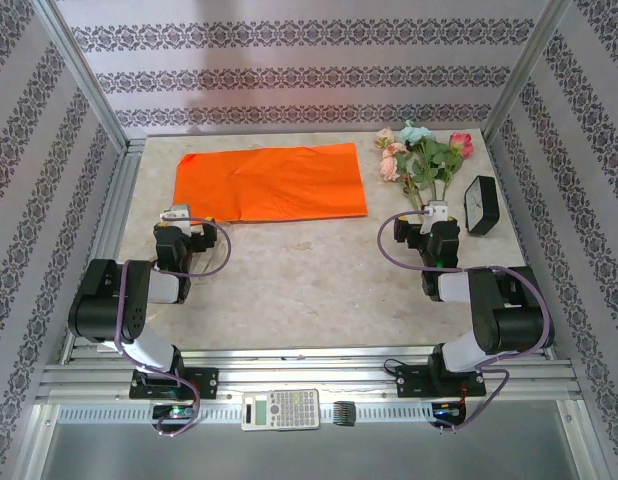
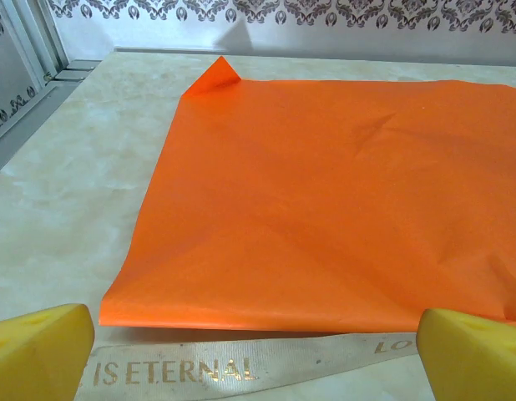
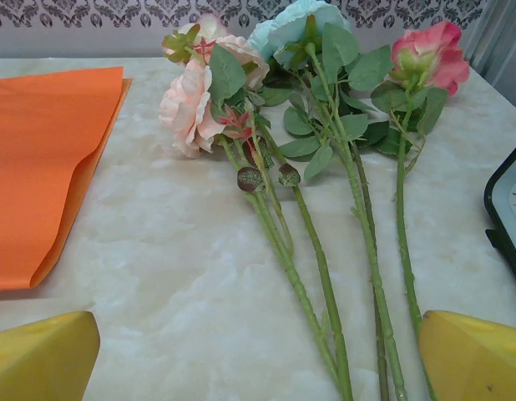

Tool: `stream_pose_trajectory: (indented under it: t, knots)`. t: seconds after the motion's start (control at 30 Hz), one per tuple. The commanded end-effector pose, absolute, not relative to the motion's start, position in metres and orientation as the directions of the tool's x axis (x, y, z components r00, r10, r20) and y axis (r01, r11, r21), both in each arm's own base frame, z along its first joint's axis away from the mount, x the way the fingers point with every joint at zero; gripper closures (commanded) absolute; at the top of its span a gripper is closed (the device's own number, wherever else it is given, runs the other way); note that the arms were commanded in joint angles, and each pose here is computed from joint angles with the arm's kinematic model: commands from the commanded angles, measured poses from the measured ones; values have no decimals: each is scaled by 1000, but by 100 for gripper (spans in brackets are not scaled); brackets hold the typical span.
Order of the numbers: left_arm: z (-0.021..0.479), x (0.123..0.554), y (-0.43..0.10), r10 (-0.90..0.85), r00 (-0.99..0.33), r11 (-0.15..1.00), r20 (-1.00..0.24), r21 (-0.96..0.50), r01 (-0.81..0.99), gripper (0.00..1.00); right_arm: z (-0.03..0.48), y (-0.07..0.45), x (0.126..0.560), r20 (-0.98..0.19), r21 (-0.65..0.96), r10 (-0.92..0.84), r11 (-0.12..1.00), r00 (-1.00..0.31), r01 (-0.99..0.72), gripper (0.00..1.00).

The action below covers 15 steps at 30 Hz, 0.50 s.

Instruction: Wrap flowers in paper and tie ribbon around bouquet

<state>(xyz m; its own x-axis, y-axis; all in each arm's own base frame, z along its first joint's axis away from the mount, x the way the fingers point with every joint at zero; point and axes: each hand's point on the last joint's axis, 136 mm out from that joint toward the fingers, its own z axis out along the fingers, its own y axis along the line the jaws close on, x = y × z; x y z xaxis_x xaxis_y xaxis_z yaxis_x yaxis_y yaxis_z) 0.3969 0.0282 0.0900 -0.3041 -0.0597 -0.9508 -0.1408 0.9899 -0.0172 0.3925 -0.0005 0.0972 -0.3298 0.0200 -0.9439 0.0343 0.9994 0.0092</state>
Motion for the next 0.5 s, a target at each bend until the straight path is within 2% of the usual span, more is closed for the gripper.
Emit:
stream_pose_trajectory:
  t: [0.0, 0.47]
  knots:
    - [90, 396, 26, -43, -309, 991, -950, -1, -137, 1, 106, -2, 398, -955, 15, 27, 999, -296, 43, 2]
    - [90, 396, 26, -43, -308, 991, -950, 0, -137, 1, 106, -2, 398, -955, 14, 26, 999, -295, 44, 2]
